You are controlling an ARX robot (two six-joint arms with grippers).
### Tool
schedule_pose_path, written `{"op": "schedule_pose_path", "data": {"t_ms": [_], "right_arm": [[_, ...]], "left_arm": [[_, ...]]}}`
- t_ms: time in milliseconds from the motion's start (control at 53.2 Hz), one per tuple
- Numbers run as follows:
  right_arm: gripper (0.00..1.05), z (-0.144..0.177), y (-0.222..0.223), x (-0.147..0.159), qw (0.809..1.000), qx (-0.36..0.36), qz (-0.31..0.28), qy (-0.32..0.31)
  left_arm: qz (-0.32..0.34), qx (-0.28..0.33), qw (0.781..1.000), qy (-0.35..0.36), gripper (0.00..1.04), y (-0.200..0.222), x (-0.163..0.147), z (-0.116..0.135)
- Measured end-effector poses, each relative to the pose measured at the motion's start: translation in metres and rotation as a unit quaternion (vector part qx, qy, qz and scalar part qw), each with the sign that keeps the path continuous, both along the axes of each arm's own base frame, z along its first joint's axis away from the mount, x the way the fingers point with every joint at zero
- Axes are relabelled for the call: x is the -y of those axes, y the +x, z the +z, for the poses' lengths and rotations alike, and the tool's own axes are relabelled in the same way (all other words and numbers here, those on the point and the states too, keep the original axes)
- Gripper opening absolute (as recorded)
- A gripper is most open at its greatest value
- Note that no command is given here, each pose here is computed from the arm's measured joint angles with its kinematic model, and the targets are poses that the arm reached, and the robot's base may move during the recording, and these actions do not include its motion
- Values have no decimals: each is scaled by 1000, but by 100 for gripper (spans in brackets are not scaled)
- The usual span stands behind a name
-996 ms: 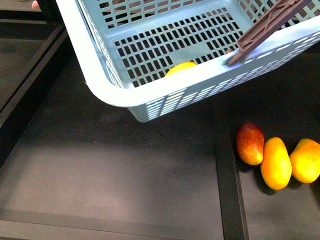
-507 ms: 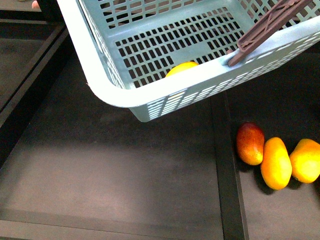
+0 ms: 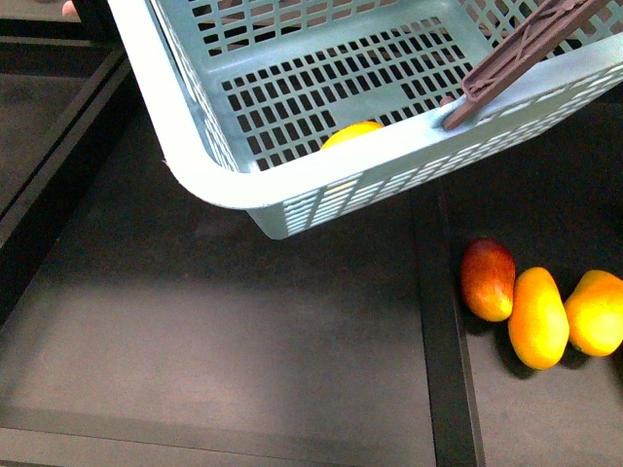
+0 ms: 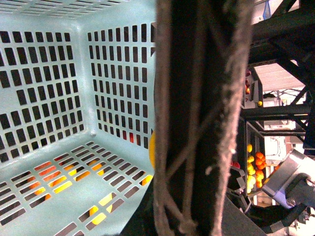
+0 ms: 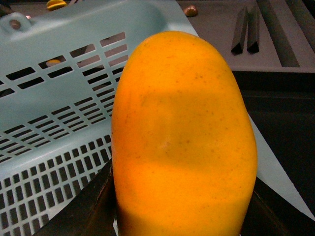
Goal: Pick lemon and mango into basket
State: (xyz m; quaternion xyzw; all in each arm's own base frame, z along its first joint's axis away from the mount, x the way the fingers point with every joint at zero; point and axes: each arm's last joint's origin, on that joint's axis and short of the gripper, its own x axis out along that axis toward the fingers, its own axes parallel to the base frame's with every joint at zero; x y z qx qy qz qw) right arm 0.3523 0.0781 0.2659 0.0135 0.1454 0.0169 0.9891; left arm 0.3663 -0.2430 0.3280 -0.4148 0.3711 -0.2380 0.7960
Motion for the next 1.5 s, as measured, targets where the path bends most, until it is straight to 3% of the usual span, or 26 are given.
{"op": "schedule_pose_path", "data": {"t_ms": [113,338,432,620,695,733,864,939,1108,1503], "right_arm": [[59,0,5,-2,1000,-2,-5,-2],[98,9,-11,7,999,-9,-10,42],[96,21,-43,28,997,-5,-20,70],[96,37,-103,66,994,14,-83,66],[80,36,-118,76,991,125,-29,36],[71,24,-125,77,989,147,-22,18],[46,-11,-144,77,990,142,-18,-1],[37,-20,-150,77,990,141,-18,-3],[3,-44,-172,78,990,141,-17,-9],[2,-75,-204,78,990,142,-17,-11]], "left_arm": [[0,0,1000,0,5,0,0,0],[-4,1,1000,0,5,0,0,0],[0,-4,1000,-1,5,-1,1,-1],[7,1,1000,5,5,1,-1,-1],[3,0,1000,3,5,0,-1,-1],[-1,-1,1000,2,5,0,0,-1],[-2,-3,1000,-1,5,0,0,-1],[-1,-3,1000,-1,5,0,0,-1],[0,-1,1000,2,5,0,0,-1],[0,-2,1000,1,5,0,0,-1]]}}
